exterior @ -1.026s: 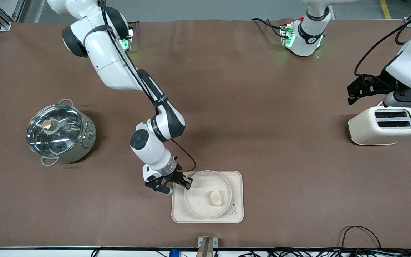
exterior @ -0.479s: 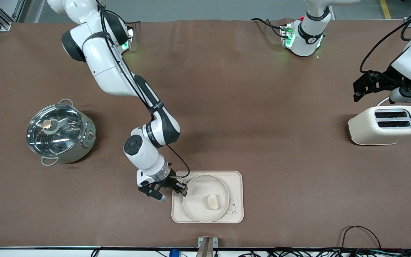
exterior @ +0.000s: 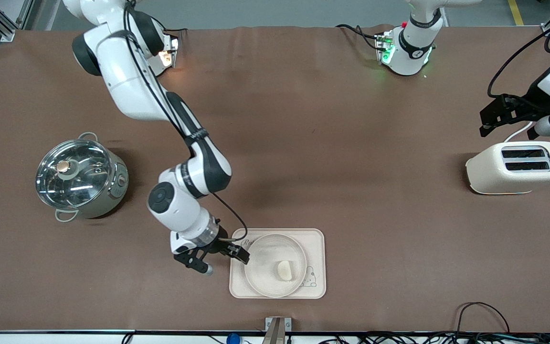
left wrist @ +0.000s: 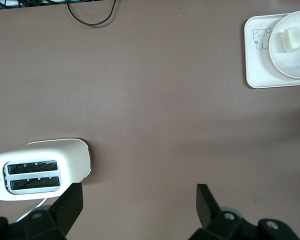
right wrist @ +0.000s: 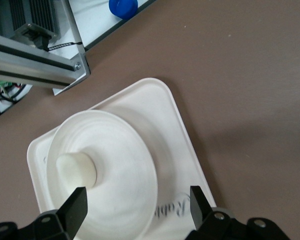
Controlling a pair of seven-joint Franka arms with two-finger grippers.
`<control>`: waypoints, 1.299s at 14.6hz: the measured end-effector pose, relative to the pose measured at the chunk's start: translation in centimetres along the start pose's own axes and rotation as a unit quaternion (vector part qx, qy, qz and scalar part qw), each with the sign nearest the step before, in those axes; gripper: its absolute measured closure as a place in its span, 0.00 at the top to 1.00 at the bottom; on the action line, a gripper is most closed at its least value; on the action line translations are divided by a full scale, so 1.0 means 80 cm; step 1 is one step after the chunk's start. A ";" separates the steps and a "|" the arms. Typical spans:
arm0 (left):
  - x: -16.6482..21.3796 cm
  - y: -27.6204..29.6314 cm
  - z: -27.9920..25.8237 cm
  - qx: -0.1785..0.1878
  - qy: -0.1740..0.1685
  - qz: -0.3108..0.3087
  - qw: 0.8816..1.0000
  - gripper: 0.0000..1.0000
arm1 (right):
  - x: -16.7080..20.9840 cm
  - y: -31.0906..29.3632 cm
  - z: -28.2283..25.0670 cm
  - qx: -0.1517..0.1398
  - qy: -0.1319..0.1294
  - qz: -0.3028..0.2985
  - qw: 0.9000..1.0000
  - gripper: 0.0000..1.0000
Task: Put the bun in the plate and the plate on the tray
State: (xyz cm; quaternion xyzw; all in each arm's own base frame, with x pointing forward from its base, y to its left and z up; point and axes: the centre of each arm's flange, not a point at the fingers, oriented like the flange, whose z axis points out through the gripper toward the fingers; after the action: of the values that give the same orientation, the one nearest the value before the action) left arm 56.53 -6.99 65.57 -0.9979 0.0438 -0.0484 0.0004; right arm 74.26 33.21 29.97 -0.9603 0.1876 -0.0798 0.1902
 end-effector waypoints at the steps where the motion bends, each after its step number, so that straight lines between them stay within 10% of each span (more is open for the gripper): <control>1: 0.000 -0.002 0.000 0.000 0.000 -0.001 1.000 1.00 | 0.010 -0.002 -0.047 -0.012 -0.019 -0.010 1.000 0.95; 9: 0.001 -0.003 0.002 0.000 -0.001 -0.002 1.000 1.00 | 0.083 0.147 -0.423 -0.090 -0.056 -0.111 0.988 1.00; 19: 0.001 -0.004 0.001 0.000 0.000 -0.002 1.000 1.00 | -0.022 0.286 -0.639 -0.190 -0.086 -0.132 0.969 1.00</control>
State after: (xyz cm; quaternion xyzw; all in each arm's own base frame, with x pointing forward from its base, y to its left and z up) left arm 56.67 -6.71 65.51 -0.9980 0.0413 -0.0482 0.0002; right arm 53.62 -2.84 67.56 -0.9984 0.0540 0.0163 0.0074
